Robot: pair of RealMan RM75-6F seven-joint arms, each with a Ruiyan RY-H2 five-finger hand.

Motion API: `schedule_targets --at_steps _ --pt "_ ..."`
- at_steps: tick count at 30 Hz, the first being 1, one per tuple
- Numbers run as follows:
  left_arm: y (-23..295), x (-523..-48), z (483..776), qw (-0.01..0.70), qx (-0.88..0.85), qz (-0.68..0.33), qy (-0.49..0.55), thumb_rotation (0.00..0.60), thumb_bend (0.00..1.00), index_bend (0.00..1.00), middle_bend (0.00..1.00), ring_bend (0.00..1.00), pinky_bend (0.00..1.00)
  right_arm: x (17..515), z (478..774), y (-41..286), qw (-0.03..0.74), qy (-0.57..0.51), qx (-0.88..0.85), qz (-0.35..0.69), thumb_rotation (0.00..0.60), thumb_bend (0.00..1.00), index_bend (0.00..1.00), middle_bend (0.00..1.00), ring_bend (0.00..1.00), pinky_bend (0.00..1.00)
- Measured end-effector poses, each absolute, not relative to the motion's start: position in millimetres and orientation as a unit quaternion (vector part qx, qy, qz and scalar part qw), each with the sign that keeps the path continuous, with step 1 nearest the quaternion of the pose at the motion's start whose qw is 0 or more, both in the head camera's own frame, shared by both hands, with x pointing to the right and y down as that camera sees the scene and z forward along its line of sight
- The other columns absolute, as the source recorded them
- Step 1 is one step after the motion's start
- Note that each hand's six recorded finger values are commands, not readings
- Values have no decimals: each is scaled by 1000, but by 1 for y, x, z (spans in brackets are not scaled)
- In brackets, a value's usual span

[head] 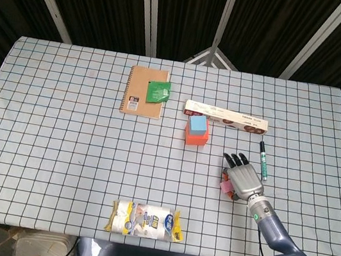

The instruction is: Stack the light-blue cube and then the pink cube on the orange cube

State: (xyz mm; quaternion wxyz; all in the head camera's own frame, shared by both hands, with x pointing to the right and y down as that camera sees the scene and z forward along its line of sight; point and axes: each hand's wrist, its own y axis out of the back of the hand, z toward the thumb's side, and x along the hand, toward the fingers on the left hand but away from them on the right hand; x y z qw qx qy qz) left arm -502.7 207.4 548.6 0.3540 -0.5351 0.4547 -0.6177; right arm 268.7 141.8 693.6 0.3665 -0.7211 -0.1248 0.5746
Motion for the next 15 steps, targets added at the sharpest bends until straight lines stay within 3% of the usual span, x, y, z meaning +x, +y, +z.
schedule_targets --at_steps 8,15 --pt "207 -504 548 353 -535 -617 457 600 114 31 0 0 0 265 681 132 372 -133 -721 569 600 350 509 0 0 0" --pt "208 -504 547 352 -535 -615 459 600 114 31 0 0 0 257 655 95 373 -143 -713 576 600 350 509 0 0 0"
